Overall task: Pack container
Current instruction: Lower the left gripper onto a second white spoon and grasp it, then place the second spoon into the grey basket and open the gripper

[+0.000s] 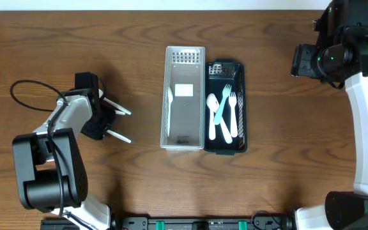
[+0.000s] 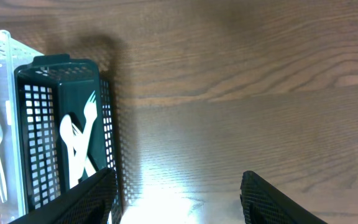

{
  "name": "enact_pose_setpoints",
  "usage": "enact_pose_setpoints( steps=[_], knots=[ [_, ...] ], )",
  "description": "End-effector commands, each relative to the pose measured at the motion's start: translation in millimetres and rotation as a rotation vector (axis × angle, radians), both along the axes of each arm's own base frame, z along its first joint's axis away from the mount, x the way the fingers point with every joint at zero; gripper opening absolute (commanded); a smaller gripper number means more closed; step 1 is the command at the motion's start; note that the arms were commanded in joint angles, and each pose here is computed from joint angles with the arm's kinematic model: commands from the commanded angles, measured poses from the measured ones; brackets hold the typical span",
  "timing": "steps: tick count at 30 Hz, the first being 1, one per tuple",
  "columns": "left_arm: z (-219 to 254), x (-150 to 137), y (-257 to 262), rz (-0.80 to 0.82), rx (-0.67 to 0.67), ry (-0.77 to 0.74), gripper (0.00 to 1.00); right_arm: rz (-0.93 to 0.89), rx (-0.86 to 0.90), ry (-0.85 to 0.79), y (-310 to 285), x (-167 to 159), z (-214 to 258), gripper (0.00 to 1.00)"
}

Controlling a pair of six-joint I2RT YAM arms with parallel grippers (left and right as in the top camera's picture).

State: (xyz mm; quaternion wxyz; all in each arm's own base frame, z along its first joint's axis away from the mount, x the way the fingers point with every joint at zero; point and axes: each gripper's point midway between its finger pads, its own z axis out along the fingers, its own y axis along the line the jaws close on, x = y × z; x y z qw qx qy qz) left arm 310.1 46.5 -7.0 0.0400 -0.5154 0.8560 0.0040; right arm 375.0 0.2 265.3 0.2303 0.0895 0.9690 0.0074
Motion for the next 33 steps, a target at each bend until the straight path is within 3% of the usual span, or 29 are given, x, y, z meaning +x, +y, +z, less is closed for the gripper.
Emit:
enact_pose_setpoints(
  steps=[1, 4, 7, 11, 21, 27, 33],
  knots=[
    [-26, -20, -2, -0.003, -0.012, 0.094, 0.36, 0.005, -0.013, -0.001, -3, 1, 1, 0.67],
    [-26, -20, -3, -0.003, -0.014, 0.098, 0.24, 0.005, -0.013, -0.002, -3, 1, 1, 0.67],
    [-26, -22, -3, -0.003, -0.016, 0.104, 0.24, 0.005, -0.013, -0.002, -3, 1, 1, 0.67],
    [-25, -23, -4, -0.004, -0.018, 0.106, 0.1, 0.005, -0.013, -0.002, -3, 1, 1, 0.67],
    [-3, -15, -5, -0.071, -0.008, 0.06, 0.06, 0.005, -0.012, -0.002, -3, 1, 1, 0.67],
    [57, -3, -30, -0.3, 0.031, -0.04, 0.06, 0.005, -0.012, -0.006, -3, 2, 1, 0.66],
    [142, 6, -87, -0.608, 0.13, -0.206, 0.06, 0.005, -0.012, -0.014, -3, 4, 2, 0.66]
  ],
)
